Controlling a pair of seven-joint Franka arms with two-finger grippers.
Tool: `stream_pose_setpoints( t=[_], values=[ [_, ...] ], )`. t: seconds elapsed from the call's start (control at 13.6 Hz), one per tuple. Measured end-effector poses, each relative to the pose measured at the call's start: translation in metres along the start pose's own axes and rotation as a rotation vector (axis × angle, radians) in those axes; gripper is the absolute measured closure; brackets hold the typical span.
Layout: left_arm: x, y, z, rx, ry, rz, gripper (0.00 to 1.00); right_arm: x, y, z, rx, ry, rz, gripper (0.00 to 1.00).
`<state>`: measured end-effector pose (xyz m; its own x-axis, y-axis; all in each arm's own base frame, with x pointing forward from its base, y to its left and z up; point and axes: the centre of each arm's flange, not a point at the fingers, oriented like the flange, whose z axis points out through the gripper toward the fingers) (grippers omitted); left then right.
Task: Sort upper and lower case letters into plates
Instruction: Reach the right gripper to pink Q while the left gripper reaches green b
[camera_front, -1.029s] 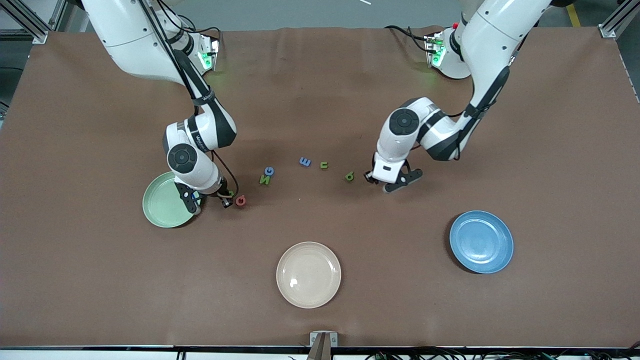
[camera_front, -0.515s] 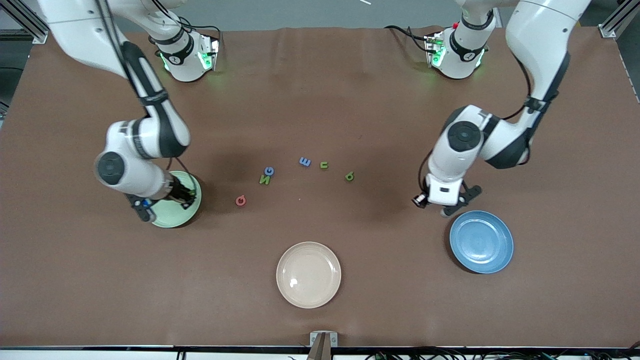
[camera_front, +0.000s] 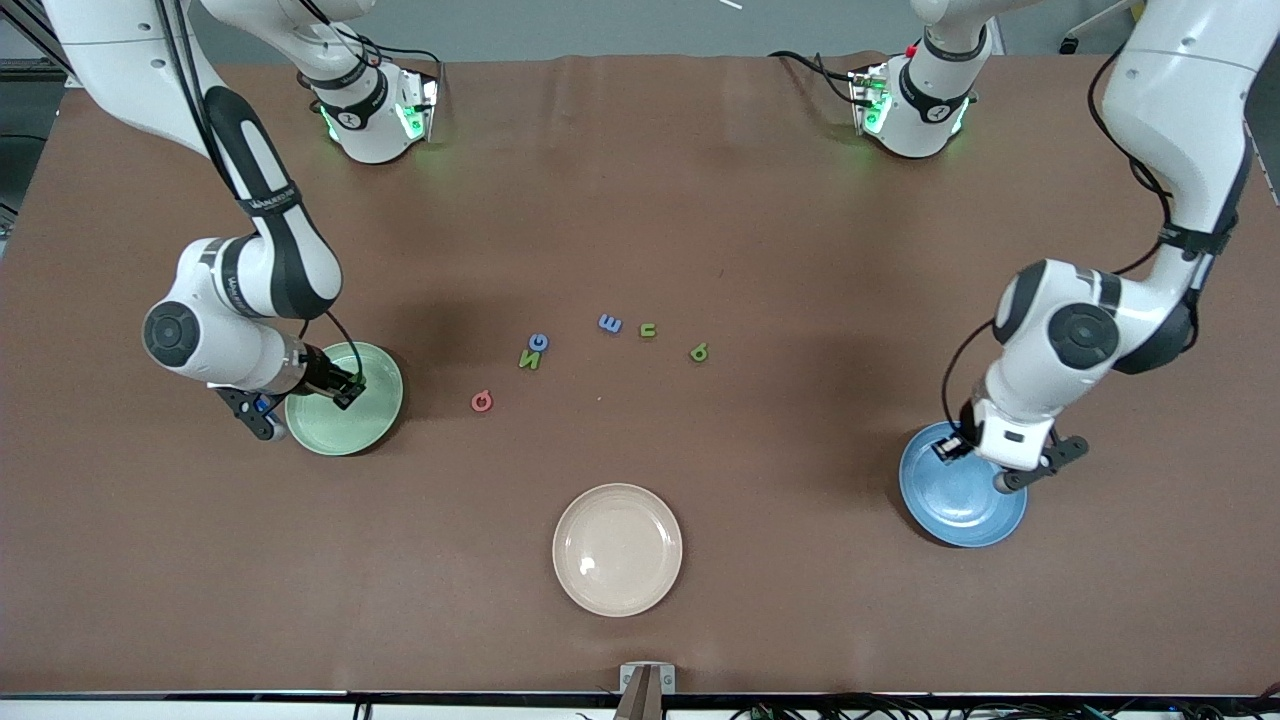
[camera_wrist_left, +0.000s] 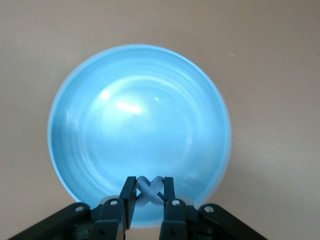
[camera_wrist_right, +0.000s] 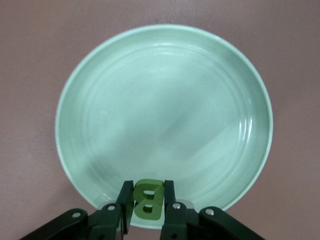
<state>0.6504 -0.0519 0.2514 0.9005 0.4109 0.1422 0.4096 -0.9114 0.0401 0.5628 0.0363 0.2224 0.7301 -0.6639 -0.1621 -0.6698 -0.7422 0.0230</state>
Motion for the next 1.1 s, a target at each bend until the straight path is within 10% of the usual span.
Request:
stream_pose_setpoints(
  t=[0.29,0.81,1.1],
  values=[
    [0.027,-0.036,0.037,-0.003,-0.033,0.034,0.67,-0.008,0.011,0.024,0.003,0.018,-0.030,0.72],
    [0.024,-0.015,0.031,0.005,-0.017,0.097,0.00,-0.007,0.012,0.039,-0.003,0.019,-0.035,0.72],
    [-0.026,0.067,0.001,-0.013,-0.090,0.127,0.00,-0.006,0.011,0.040,-0.004,0.017,-0.036,0.61]
  ],
)
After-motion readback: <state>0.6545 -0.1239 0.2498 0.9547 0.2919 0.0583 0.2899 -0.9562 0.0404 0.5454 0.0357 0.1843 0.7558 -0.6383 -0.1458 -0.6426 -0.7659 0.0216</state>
